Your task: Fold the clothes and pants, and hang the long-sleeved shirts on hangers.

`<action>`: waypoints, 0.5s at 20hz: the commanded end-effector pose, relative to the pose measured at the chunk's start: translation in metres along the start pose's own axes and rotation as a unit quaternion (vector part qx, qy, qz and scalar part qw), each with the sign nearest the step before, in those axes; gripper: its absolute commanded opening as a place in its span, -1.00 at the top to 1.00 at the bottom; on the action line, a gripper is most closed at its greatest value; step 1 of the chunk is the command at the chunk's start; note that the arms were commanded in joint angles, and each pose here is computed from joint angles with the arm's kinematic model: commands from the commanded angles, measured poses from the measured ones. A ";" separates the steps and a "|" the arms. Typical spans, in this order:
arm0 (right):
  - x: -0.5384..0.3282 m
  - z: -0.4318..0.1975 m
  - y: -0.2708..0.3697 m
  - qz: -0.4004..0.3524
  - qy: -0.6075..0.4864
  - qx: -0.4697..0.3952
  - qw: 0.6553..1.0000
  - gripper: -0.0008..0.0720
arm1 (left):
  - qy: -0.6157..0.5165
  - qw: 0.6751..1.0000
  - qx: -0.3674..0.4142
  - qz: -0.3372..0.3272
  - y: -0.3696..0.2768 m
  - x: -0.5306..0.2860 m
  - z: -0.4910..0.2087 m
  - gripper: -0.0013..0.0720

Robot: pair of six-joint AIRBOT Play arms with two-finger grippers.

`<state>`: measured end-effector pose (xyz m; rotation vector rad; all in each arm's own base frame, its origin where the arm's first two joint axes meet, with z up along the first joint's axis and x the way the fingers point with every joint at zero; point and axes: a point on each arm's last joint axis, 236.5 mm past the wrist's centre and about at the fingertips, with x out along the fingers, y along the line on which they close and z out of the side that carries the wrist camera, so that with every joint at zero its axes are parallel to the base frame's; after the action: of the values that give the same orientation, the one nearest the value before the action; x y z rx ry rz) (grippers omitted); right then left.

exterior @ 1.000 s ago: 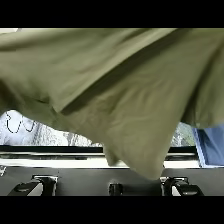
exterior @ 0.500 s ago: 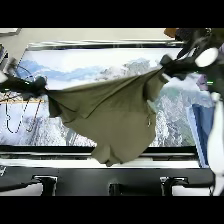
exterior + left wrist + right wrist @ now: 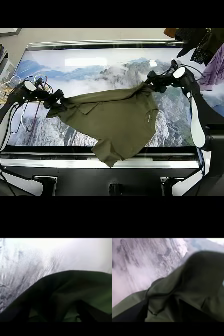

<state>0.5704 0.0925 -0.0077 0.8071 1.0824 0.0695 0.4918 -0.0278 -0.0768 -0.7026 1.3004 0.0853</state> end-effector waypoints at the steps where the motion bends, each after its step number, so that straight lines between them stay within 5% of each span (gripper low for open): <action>1: -0.035 -0.010 0.013 0.012 0.025 -0.034 0.999 -0.47 | -0.003 1.000 0.022 -0.010 -0.002 -0.024 0.014 -0.95; 6: -0.159 -0.016 -0.027 -0.029 0.054 -0.104 0.993 -0.53 | -0.019 0.998 0.060 -0.005 0.022 -0.120 0.024 -0.95; 10: -0.192 -0.086 -0.082 -0.046 0.113 -0.073 0.990 -0.52 | -0.007 0.999 0.051 0.003 0.049 -0.163 -0.002 -0.95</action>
<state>0.4487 0.0048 0.0803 0.6321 1.1959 0.1393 0.4545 0.0490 0.0302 -0.6148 1.2526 0.0309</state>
